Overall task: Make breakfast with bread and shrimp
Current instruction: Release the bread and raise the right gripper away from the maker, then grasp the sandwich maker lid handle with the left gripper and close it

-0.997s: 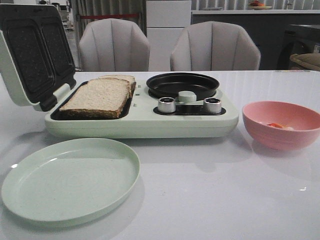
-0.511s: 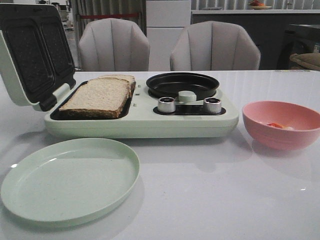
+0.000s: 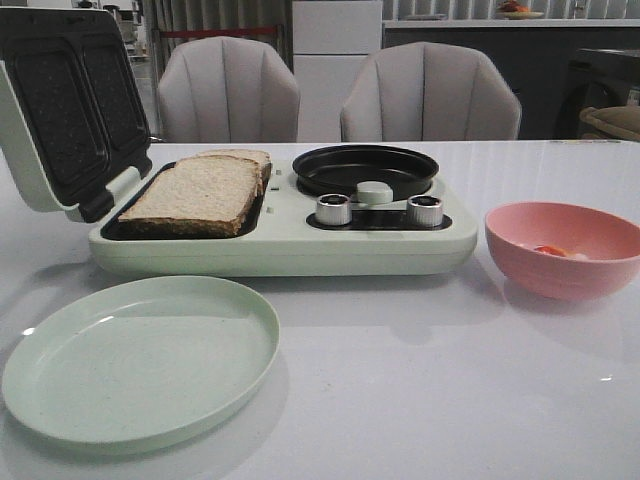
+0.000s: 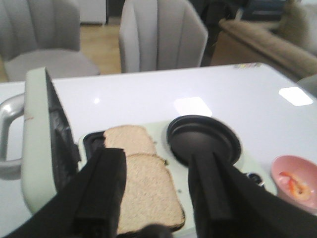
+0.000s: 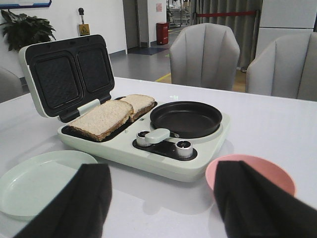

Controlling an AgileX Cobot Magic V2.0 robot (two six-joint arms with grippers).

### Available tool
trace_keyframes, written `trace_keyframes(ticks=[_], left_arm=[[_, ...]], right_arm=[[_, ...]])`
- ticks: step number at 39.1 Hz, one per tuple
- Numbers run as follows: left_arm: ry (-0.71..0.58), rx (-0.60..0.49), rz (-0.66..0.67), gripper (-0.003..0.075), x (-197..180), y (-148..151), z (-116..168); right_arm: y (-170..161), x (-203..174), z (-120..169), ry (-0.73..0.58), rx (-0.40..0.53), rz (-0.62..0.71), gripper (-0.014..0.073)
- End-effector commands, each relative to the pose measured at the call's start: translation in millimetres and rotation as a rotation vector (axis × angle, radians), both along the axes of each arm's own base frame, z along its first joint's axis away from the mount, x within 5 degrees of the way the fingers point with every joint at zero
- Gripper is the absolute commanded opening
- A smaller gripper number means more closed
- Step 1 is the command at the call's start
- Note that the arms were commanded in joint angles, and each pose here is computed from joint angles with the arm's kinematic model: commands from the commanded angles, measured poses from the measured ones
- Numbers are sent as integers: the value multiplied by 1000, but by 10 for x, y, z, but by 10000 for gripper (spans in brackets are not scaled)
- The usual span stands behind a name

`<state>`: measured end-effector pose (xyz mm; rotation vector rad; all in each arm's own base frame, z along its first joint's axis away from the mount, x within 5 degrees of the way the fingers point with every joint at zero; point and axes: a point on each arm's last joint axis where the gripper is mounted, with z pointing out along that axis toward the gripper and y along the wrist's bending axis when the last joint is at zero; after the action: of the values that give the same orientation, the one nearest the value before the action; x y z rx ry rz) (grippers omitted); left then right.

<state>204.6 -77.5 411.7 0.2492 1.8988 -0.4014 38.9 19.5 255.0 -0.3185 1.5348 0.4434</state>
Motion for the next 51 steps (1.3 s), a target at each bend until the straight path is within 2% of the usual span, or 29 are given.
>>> trace_keyframes(ticks=[1, 6, 9, 18, 23, 27, 30, 42, 51], left_arm=[[29, -21, 75, 375, 260, 117, 180], [167, -49, 158, 375, 627, 397, 179], [184, -95, 154, 375, 756, 560, 218], [209, -391, 104, 375, 1076, 1044, 188], [237, -471, 89, 375, 1226, 1242, 32], [280, -486, 81, 375, 1351, 1307, -132], [284, -448, 48, 375, 1431, 1325, -244], [371, -589, 29, 375, 1756, 1399, -662], [390, -610, -16, 365, 1870, 1369, -831]], right_arm=[[-6, -18, 169, -97, 46, 2, 540], [-6, -18, 169, -97, 46, 2, 540], [-6, -18, 169, -97, 46, 2, 540], [-6, -18, 169, -97, 46, 2, 540], [-6, -18, 169, -97, 46, 2, 540], [-6, -18, 169, -97, 46, 2, 540], [-6, -18, 169, -97, 46, 2, 540], [-6, -18, 169, -97, 46, 2, 540], [-6, -18, 169, -97, 46, 2, 540]])
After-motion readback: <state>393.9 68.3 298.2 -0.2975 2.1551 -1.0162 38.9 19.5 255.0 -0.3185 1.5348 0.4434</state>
